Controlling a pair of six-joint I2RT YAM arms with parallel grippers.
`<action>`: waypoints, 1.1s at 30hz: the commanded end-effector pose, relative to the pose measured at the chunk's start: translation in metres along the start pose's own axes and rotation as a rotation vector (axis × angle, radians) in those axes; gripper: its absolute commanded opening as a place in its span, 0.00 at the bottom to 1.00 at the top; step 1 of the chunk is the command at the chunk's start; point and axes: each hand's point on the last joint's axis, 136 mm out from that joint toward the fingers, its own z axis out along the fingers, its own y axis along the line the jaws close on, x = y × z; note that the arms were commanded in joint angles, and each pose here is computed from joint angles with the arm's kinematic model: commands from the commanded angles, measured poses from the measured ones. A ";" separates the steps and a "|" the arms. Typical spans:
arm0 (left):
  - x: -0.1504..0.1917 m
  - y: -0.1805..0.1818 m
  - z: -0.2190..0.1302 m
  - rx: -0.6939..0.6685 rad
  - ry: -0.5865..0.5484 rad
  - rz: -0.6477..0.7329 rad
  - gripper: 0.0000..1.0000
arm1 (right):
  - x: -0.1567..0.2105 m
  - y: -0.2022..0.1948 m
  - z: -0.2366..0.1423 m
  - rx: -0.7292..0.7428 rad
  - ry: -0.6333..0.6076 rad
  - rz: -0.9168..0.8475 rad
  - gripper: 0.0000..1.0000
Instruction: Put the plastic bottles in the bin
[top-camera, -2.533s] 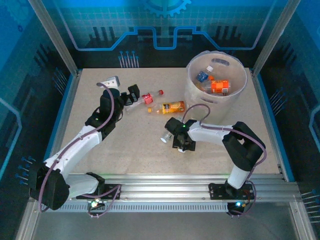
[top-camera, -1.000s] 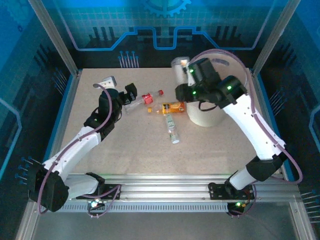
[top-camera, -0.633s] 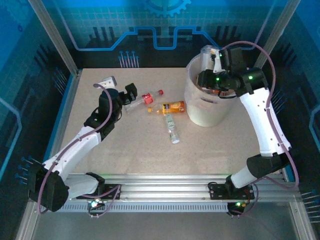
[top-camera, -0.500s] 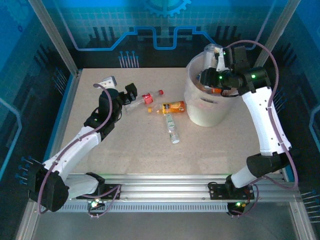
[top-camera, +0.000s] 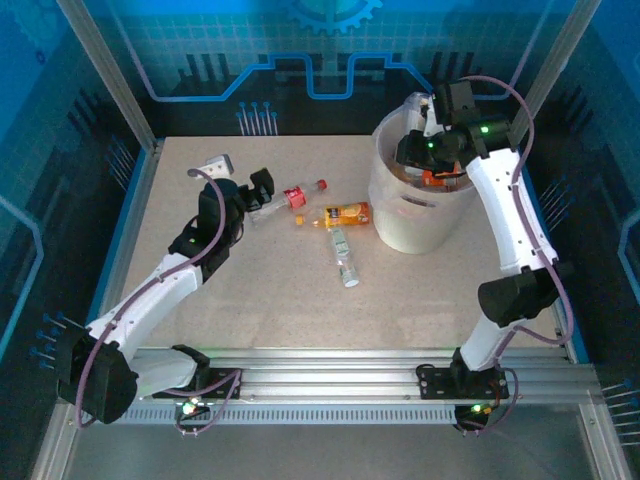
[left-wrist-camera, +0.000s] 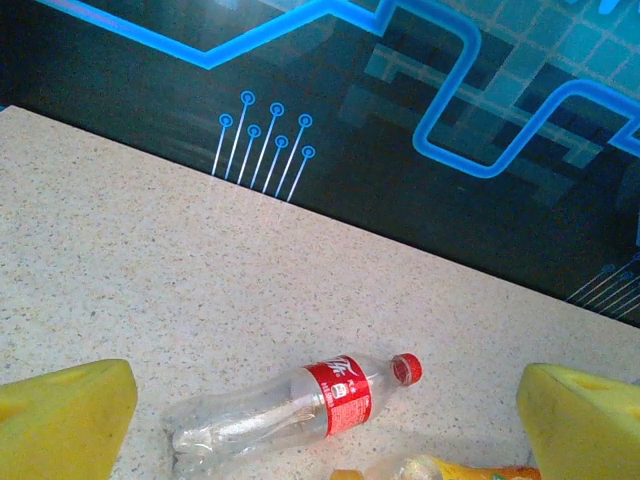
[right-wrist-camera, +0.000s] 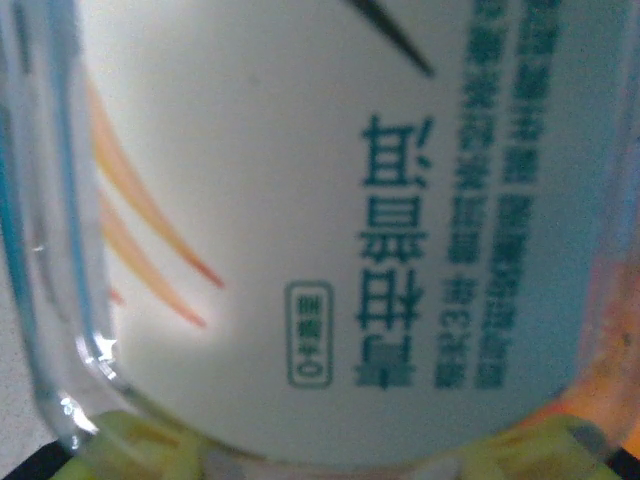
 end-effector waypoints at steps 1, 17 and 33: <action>-0.006 0.007 -0.002 -0.022 -0.030 0.009 0.99 | -0.005 -0.006 -0.003 0.028 -0.005 -0.004 0.36; -0.005 0.009 0.000 -0.035 -0.032 0.001 0.99 | -0.005 -0.016 0.025 0.074 0.021 0.031 0.53; -0.003 0.011 0.000 -0.043 -0.026 0.001 0.99 | -0.012 0.008 0.023 -0.040 -0.010 0.017 0.53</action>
